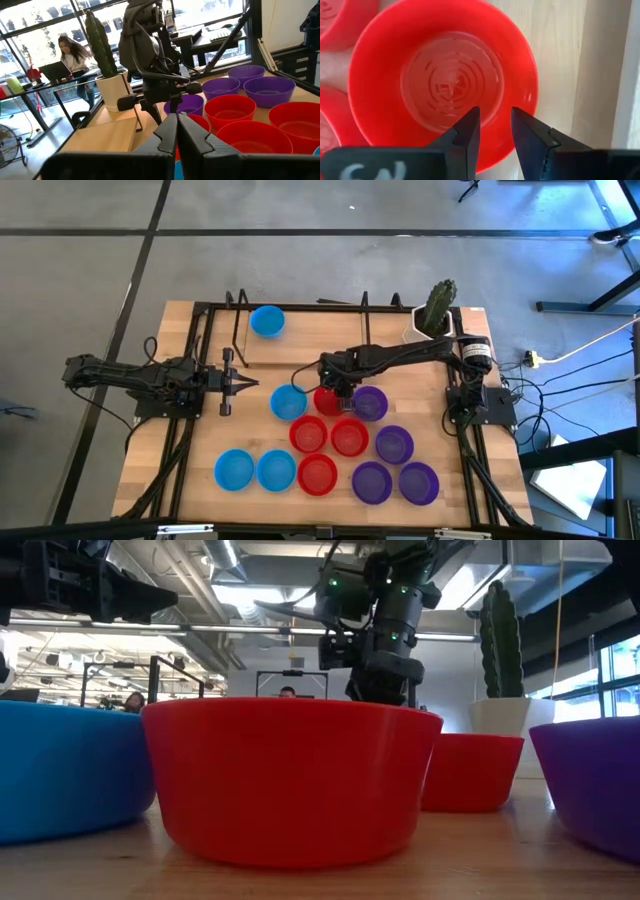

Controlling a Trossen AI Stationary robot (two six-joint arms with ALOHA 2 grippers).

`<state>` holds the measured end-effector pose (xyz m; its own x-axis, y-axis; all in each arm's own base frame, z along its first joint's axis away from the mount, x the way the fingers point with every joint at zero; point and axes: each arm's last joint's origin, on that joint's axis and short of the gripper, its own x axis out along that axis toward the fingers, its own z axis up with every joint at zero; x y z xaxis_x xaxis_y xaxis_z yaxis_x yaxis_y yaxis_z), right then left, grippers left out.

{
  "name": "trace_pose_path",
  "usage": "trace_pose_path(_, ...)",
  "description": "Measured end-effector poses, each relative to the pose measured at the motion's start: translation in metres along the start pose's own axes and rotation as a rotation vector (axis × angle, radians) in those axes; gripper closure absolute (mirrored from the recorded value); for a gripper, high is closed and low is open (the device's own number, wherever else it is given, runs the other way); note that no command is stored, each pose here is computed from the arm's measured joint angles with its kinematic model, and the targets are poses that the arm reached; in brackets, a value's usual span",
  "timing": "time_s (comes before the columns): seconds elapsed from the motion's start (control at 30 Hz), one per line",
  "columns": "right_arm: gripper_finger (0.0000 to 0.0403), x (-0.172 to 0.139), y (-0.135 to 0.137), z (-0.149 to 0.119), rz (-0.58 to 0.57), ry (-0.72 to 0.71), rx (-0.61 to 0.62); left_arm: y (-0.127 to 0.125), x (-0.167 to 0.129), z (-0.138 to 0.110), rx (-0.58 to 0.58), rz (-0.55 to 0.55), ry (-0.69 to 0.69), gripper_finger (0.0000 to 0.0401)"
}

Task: Pick & Place Mini bowls
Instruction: Put the red bowl on the shelf

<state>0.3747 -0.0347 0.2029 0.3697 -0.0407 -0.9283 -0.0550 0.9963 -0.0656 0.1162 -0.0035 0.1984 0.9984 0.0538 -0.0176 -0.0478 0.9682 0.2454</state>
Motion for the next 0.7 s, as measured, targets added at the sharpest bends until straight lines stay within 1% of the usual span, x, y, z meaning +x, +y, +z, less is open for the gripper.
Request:
trace_pose_path(0.23, 0.0292, 0.0, 0.0, 0.002, -0.003, -0.025, 0.0, 0.0, 0.0, 0.0, 0.0, 0.0, 0.0, 0.0389)
trace_pose_path(0.47, 0.0292, 0.002, -0.001, 0.006, -0.007, -0.058, -0.004, 0.0, 0.0, 0.0, 0.001, 0.0, 0.0, 0.0392)
trace_pose_path(0.63, 0.0292, -0.005, -0.002, 0.014, -0.016, -0.093, -0.009, 0.0, 0.0, 0.0, 0.001, 0.0, 0.0, 0.0391)
trace_pose_path(0.7, 0.0292, -0.007, -0.003, 0.016, -0.019, -0.102, -0.033, 0.0, 0.0, 0.0, 0.002, 0.0, 0.0, 0.0389)
